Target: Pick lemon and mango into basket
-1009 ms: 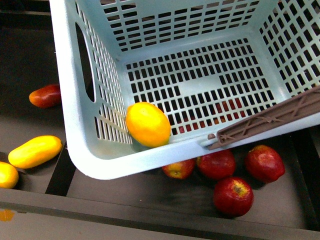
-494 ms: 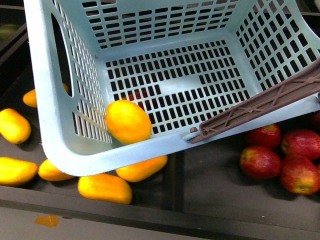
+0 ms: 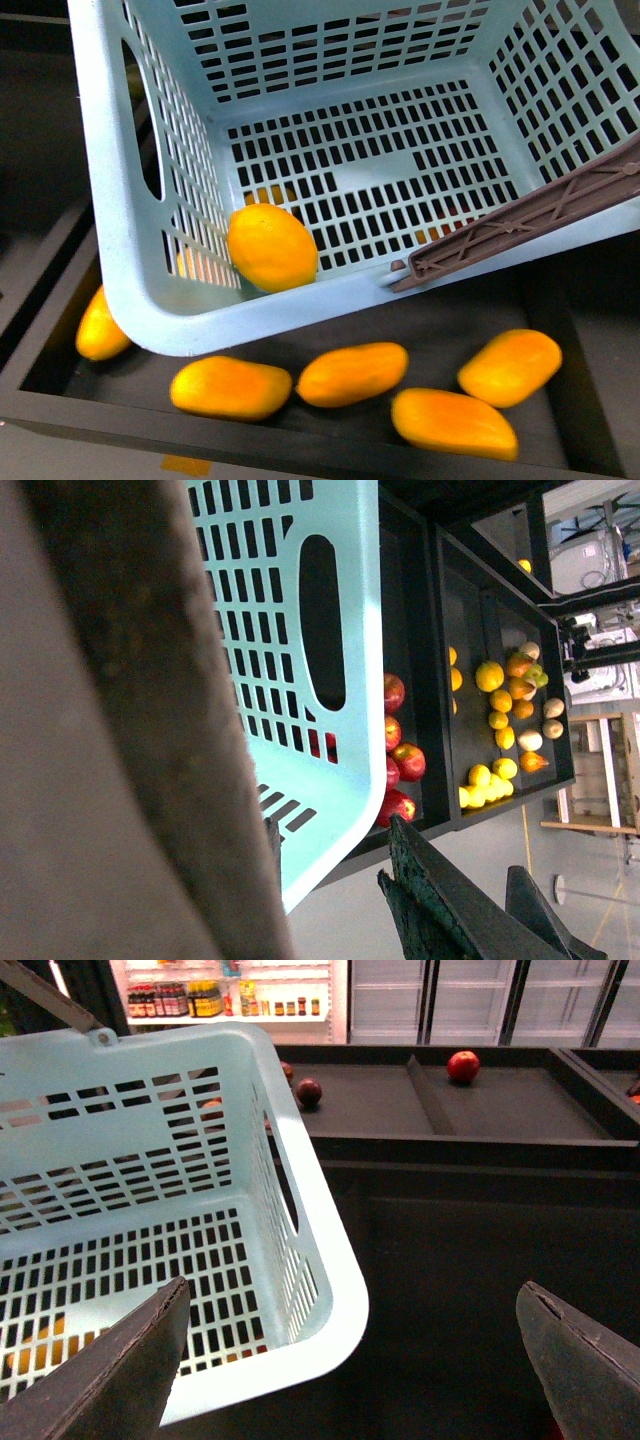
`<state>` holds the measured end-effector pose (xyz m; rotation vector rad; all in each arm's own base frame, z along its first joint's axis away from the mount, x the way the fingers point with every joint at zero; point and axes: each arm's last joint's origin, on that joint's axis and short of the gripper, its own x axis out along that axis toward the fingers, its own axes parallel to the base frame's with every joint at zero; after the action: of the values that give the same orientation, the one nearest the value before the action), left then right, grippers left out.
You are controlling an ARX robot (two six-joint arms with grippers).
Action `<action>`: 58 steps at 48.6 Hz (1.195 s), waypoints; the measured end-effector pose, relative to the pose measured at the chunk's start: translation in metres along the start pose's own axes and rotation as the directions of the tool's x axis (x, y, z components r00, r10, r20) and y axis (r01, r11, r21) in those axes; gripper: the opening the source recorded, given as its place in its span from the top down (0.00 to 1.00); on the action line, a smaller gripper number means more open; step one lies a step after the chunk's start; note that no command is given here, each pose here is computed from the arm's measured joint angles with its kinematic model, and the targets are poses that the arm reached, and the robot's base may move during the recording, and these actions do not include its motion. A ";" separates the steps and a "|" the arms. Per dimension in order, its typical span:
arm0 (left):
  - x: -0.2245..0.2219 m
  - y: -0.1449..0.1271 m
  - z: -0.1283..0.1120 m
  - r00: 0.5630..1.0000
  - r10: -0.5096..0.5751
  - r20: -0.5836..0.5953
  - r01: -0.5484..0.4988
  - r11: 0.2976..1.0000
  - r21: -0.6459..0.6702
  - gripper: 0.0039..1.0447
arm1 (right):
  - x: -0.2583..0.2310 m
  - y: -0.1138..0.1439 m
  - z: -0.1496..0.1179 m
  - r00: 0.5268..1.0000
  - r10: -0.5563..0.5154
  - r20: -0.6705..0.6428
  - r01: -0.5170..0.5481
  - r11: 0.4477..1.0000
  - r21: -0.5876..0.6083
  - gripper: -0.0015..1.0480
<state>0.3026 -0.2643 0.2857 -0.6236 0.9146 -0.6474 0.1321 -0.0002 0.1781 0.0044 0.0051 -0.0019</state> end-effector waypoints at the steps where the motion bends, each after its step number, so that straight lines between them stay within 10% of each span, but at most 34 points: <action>1: 0.000 0.000 0.000 1.000 -0.001 0.000 0.001 1.000 -0.001 0.71 | 0.000 0.000 0.000 1.000 0.000 0.000 0.000 1.000 0.000 0.08; 58: -0.002 0.005 0.005 0.999 0.028 0.032 -0.028 1.000 0.002 0.71 | 0.000 0.000 0.000 1.000 0.005 -0.002 -0.005 1.000 -0.001 0.08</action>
<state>0.3075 -0.2587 0.2850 -0.6167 0.8913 -0.6122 0.1321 0.0001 0.1778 0.0036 0.0074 0.0027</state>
